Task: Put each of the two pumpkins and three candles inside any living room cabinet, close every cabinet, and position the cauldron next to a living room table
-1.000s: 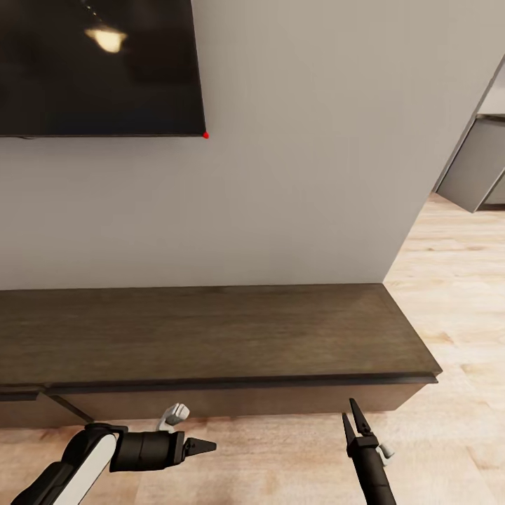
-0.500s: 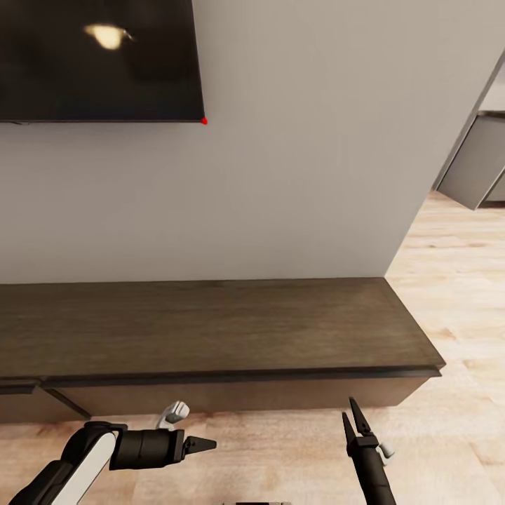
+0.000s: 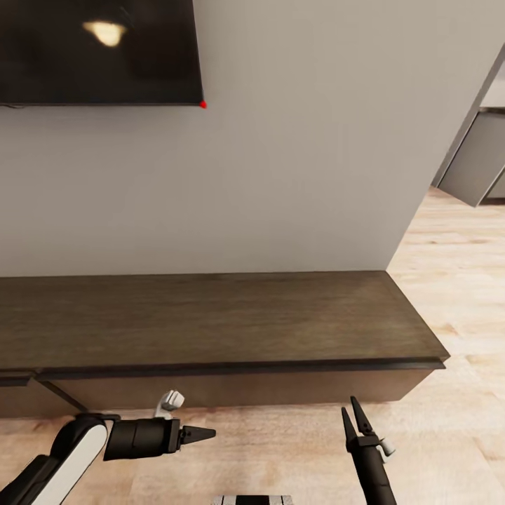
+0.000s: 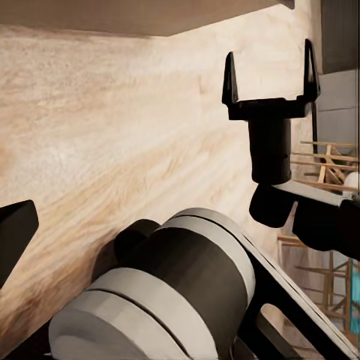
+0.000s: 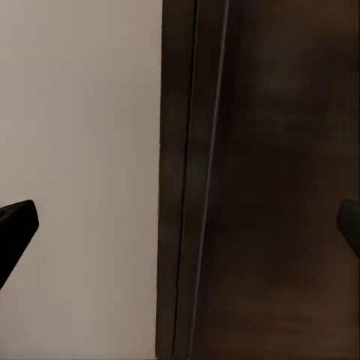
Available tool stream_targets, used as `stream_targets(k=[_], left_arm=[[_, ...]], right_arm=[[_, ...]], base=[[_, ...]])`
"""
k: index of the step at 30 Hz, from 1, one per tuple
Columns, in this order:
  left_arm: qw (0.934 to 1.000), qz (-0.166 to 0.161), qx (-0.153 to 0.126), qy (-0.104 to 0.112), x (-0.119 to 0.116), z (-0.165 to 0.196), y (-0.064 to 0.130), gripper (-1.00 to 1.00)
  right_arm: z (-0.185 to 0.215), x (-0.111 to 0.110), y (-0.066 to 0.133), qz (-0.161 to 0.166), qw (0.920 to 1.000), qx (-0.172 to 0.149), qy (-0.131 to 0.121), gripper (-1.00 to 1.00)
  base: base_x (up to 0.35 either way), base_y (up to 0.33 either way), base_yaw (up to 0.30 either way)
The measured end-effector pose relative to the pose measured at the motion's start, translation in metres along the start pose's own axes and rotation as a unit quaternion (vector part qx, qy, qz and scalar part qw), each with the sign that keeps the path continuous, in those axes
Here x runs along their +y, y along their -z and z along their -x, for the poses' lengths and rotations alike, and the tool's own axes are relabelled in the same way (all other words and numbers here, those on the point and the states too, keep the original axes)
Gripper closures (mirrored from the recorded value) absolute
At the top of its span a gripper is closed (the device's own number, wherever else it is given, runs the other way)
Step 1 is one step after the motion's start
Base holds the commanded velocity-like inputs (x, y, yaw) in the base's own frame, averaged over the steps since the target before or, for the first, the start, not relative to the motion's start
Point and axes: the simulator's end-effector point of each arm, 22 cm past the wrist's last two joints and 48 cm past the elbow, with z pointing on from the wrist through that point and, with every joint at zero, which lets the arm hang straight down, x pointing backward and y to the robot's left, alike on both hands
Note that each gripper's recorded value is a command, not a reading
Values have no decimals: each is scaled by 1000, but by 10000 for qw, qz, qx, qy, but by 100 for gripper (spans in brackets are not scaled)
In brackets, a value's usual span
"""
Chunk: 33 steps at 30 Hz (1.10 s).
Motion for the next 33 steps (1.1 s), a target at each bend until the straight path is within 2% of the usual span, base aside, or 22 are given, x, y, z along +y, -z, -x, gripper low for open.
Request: stream_targets(k=[4,10,16,18,22,30,33], left_arm=[[9999,-77,128,-3,-3,-10,-7,-100],[9998,-101,162,-4,-5,-12,-9,-100],[9998,-97,165,-6,-5,-12,-9,-100],[9998,-99,164,-5,-5,-12,-9,-100],[9998,-98,163,-7,-5,-12,-9,-100],[9998,-104,169,1,8,-20,-16,-100],[9998,-102,168,1,8,-20,-16,-100]], right_arm=[[-2,-4,-1,-34,10000,9,-3,-100],[-2,-6,-6,-117,9999,27,-10,-100],[-1,-1,-30,-85,9999,60,44,-100],[-2,-6,-35,-194,9998,84,70,-100],[-3,-14,-38,-392,9991,91,93,-100],[-2,-32,-32,-451,9989,92,108,-100],[-3,-32,-33,-448,9989,92,94,-100]], base=[[0,0,0],[0,0,0],[0,0,0],[0,0,0],[0,0,0],[0,0,0],[0,0,0]])
